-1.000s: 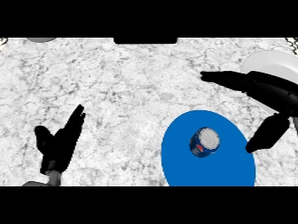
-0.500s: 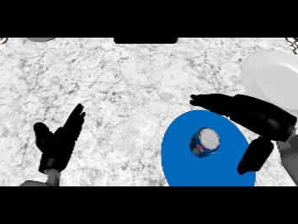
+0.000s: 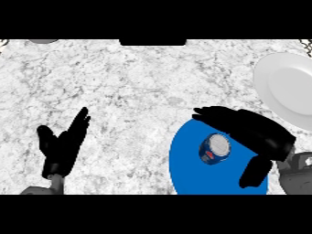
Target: Pick the can from the plate and place it in the plate
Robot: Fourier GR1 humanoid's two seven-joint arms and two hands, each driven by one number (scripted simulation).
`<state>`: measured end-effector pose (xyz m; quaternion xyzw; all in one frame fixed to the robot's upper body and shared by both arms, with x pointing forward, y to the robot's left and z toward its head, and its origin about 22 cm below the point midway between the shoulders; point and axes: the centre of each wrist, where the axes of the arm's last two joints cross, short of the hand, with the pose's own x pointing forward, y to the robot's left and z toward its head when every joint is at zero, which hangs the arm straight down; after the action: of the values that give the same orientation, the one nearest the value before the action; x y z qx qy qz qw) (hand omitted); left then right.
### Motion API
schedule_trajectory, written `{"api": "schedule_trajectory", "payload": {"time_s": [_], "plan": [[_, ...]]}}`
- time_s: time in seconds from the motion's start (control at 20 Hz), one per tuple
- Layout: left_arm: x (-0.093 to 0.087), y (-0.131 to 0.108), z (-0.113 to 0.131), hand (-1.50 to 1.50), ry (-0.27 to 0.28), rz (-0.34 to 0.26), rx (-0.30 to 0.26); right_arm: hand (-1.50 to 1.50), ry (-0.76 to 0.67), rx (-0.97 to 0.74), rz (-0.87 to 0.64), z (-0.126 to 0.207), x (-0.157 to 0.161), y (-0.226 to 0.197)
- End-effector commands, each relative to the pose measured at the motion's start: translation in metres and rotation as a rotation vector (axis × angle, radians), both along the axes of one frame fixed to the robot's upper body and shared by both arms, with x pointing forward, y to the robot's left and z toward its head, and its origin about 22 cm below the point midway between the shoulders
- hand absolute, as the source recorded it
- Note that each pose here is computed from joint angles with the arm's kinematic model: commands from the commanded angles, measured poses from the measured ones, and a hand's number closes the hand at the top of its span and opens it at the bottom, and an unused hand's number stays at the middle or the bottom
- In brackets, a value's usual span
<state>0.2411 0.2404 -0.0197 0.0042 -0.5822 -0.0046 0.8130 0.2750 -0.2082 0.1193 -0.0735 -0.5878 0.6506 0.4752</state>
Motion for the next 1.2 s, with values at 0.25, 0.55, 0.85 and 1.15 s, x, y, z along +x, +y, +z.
{"api": "schedule_trajectory", "payload": {"time_s": [0.25, 0.55, 0.85, 1.15], "plan": [[-0.015, 0.003, -0.012, 0.00, 0.052, -0.012, -0.008, -1.50, -0.019, -0.059, -0.025, -0.017, 0.015, 0.011], [0.000, -0.006, -0.007, 0.00, 0.050, 0.024, -0.010, -1.50, 0.016, -0.110, 0.004, -0.033, 0.008, 0.014], [-0.017, -0.001, -0.031, 0.00, 0.061, -0.003, -0.007, 1.50, -0.067, -0.189, 0.118, -0.038, -0.002, 0.027], [-0.005, 0.018, -0.031, 0.00, 0.056, 0.001, -0.014, 1.50, -0.125, -0.147, 0.100, -0.058, 0.007, 0.008]]}}
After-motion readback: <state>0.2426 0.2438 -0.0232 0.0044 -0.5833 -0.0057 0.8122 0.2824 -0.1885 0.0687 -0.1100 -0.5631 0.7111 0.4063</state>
